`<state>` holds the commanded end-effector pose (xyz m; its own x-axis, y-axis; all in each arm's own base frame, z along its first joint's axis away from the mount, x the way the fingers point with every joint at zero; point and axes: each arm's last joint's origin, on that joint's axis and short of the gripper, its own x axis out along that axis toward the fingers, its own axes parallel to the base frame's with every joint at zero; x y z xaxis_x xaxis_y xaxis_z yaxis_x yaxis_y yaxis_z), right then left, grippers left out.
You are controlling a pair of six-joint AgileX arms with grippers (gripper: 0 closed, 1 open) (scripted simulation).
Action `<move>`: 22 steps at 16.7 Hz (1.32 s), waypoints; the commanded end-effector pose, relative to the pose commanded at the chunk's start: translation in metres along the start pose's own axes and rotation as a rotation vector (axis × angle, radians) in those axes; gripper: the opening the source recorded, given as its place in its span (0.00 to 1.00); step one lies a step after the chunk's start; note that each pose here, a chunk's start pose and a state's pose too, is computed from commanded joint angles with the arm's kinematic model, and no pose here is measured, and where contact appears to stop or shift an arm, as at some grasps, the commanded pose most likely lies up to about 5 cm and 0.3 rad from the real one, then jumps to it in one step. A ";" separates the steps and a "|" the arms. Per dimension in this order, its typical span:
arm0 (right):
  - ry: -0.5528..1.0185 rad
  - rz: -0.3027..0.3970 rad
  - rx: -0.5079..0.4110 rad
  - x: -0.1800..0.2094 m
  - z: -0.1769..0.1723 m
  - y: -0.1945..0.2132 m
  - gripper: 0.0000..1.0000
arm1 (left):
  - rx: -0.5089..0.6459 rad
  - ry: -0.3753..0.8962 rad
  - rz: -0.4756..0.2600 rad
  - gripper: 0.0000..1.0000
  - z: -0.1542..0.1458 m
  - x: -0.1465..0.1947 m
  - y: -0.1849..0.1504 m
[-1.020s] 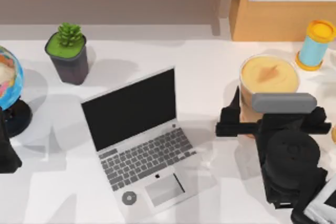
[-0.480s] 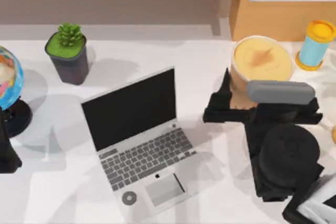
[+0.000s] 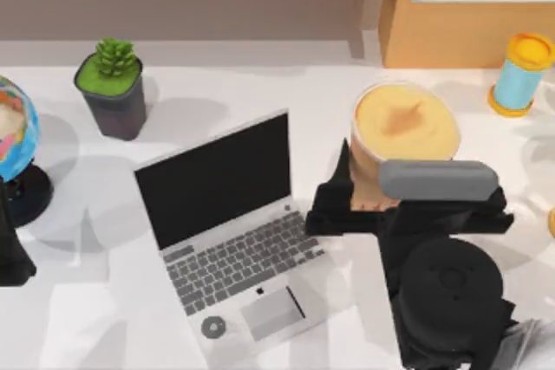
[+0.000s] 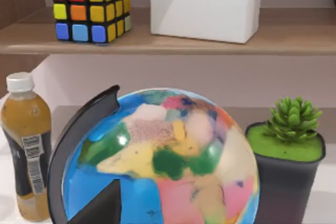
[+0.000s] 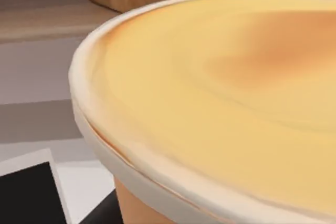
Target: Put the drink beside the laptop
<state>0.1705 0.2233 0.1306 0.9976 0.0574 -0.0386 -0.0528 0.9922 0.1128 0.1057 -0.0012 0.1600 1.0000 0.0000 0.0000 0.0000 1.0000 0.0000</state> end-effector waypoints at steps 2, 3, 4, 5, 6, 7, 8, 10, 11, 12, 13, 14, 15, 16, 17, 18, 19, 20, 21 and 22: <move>0.020 -0.002 -0.020 -0.011 -0.001 0.004 0.00 | 0.000 0.000 0.000 1.00 0.000 0.000 0.000; 0.028 -0.005 -0.030 -0.017 -0.002 0.006 0.00 | 0.000 0.000 0.000 1.00 0.000 0.000 0.000; 0.036 -0.009 -0.042 -0.022 -0.003 0.007 0.00 | 0.000 0.000 0.000 1.00 0.000 0.000 0.000; 0.042 -0.014 -0.053 -0.027 -0.005 0.008 0.00 | 0.000 0.000 0.000 1.00 0.000 0.000 0.000; 0.048 -0.021 -0.064 -0.032 -0.006 0.009 0.00 | 0.000 0.000 0.000 1.00 0.000 0.000 0.000; 0.052 -0.029 -0.075 -0.036 -0.007 0.009 0.00 | 0.000 0.000 0.000 1.00 0.000 0.000 0.000; 0.055 -0.037 -0.085 -0.039 -0.008 0.009 0.00 | 0.000 0.000 0.000 1.00 0.000 0.000 0.000; 0.057 -0.053 -0.101 -0.045 -0.009 0.009 0.00 | 0.000 0.000 0.000 1.00 0.000 0.000 0.000; 0.058 -0.060 -0.107 -0.047 -0.010 0.009 0.00 | 0.000 0.000 0.000 1.00 0.000 0.000 0.000; 0.058 -0.066 -0.112 -0.049 -0.011 0.008 0.00 | 0.000 0.000 0.000 1.00 0.000 0.000 0.000; 0.058 -0.071 -0.115 -0.050 -0.011 0.008 0.00 | 0.000 0.000 0.000 1.00 0.000 0.000 0.000; 0.058 -0.073 -0.117 -0.050 -0.011 0.008 0.00 | 0.000 0.000 0.000 1.00 0.000 0.000 0.000; 0.058 -0.073 -0.117 -0.050 -0.011 0.008 0.00 | 0.000 0.000 0.000 1.00 0.000 0.000 0.000; 0.058 -0.073 -0.117 -0.050 -0.011 0.008 0.00 | 0.000 0.000 0.000 1.00 0.000 0.000 0.000; 0.058 -0.073 -0.117 -0.050 -0.011 0.008 0.00 | 0.000 0.000 0.000 1.00 0.000 0.000 0.000; 0.058 -0.075 -0.114 -0.049 -0.011 0.008 0.00 | 0.000 0.000 0.000 1.00 0.000 0.000 0.000; 0.057 -0.075 -0.114 -0.049 -0.011 0.008 0.00 | 0.000 0.000 0.000 1.00 0.000 0.000 0.000; 0.056 -0.072 -0.110 -0.049 -0.011 0.009 0.00 | 0.000 0.000 0.000 1.00 0.000 0.000 0.000; 0.055 -0.067 -0.105 -0.049 -0.010 0.010 0.00 | 0.000 0.000 0.000 1.00 0.000 0.000 0.000; 0.052 -0.062 -0.098 -0.050 -0.010 0.011 0.00 | 0.000 0.000 0.000 1.00 0.000 0.000 0.000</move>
<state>0.1198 0.2325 0.1239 0.9955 -0.0010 -0.0945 0.0020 0.9999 0.0108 0.1057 -0.0012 0.1600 1.0000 0.0000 0.0000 0.0000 1.0000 0.0000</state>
